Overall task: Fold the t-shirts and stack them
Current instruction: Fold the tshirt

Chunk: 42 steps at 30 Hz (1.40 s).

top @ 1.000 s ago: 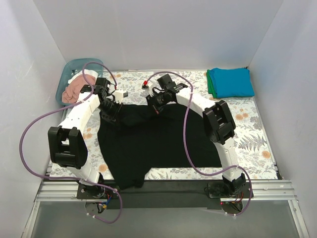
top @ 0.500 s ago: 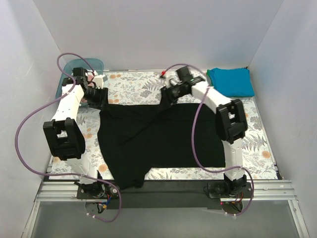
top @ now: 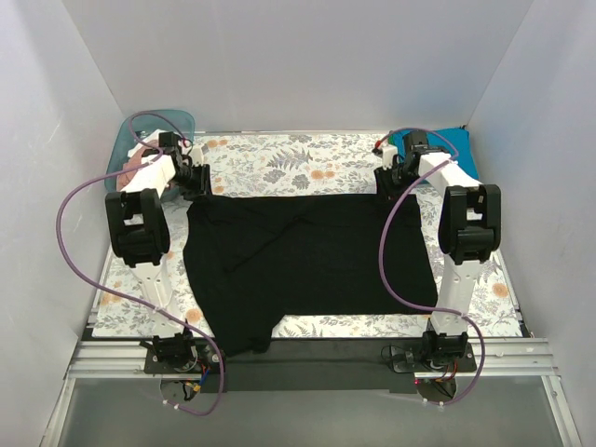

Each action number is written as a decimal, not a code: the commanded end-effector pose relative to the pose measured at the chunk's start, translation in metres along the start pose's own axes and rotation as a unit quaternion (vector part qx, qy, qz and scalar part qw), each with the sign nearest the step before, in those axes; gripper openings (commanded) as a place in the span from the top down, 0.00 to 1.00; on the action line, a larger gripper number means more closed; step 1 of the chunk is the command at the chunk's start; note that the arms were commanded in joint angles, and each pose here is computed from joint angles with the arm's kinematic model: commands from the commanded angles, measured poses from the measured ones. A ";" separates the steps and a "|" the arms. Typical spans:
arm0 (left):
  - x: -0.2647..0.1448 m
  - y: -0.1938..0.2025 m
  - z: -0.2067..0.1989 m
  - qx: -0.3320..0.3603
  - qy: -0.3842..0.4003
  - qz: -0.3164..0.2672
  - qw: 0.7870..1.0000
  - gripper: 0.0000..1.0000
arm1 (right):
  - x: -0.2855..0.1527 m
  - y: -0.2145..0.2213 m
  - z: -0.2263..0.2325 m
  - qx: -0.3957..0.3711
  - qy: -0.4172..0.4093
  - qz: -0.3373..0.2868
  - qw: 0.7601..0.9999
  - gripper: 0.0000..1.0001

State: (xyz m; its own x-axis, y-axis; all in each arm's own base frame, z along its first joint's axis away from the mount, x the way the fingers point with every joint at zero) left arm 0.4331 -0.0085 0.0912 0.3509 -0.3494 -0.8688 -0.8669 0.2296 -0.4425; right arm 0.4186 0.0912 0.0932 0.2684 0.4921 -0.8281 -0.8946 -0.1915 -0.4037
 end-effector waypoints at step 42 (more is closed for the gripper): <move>0.051 -0.042 -0.204 0.321 0.116 -0.006 0.940 0.50 | -0.040 0.017 -0.012 -0.033 0.008 0.027 0.999 0.58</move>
State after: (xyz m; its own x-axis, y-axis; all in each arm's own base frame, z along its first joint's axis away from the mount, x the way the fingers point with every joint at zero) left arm 0.4003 -0.2262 0.0972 0.1448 -0.5445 -0.8262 -0.4901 0.6859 -0.5379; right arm 0.4045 0.0557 0.1157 0.2569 0.4333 -0.8639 -0.8763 -0.2724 -0.3973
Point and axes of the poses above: each gripper's point midway between its finger pads, its own x axis out along the fingers, its own z axis along the line the jaws close on, y = z × x, the point moved 4 cm from there along -x, back along the fingers, and after that the axes turned 12 degrees about x, right-handed, at the moved point
